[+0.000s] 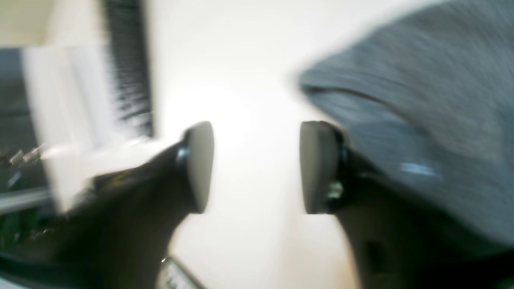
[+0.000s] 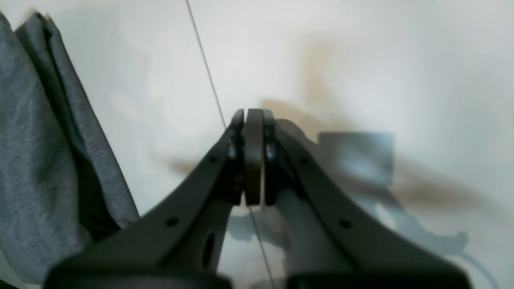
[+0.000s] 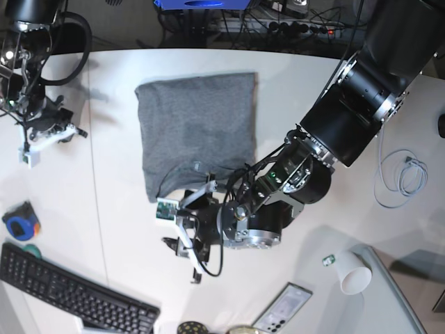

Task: Layout the t-shirt on the table in an organized manner, then fold the t-shirt properly
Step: 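Tuck and smooth the shirt's hem edge with the left gripper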

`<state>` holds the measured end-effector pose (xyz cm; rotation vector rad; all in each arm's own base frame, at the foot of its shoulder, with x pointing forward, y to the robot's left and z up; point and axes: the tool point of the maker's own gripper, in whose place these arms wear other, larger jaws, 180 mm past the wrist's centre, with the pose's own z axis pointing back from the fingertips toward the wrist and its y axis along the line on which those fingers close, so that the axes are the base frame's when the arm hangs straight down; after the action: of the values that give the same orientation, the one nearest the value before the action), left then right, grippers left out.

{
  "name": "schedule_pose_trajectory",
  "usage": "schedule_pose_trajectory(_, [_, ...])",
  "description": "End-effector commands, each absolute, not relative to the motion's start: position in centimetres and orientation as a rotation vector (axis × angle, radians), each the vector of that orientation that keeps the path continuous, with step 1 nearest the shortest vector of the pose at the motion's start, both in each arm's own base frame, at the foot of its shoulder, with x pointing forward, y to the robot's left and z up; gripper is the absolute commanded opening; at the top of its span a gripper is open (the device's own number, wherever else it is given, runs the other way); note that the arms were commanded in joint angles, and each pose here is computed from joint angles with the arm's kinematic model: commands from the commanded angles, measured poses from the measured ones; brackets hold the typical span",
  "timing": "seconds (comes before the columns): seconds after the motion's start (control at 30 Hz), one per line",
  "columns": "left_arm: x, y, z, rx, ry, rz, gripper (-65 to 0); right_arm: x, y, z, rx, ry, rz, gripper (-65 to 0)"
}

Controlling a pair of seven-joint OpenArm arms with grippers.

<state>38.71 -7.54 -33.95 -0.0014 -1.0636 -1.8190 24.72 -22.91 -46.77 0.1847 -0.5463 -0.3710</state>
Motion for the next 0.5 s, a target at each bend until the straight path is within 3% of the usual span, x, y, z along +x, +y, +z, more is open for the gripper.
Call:
schedule_pose_trajectory(0.0, [39.8, -7.8, -31.5, 0.037, -1.131, -1.784, -50.0, 25.7, -23.5, -45.8, 0.179, -0.590, -0.370, -65.0])
schedule_pose_trajectory(0.03, [40.1, -7.5, -30.8, 0.064, -1.146, -1.747, -60.6, 25.7, -23.5, -45.8, 0.179, -0.590, -0.370, -65.0])
schedule_pose_trajectory(0.07, [40.3, -7.1, -30.4, 0.094, -1.145, -1.712, -65.0, 25.7, -23.5, -45.8, 0.179, -0.590, -0.370, -65.0])
schedule_pose_trajectory(0.47, [36.1, 1.4, -37.3, 0.210, -0.872, -1.669, -65.0, 25.8, -23.6, -45.7, 0.177, -0.592, -0.369, -65.0])
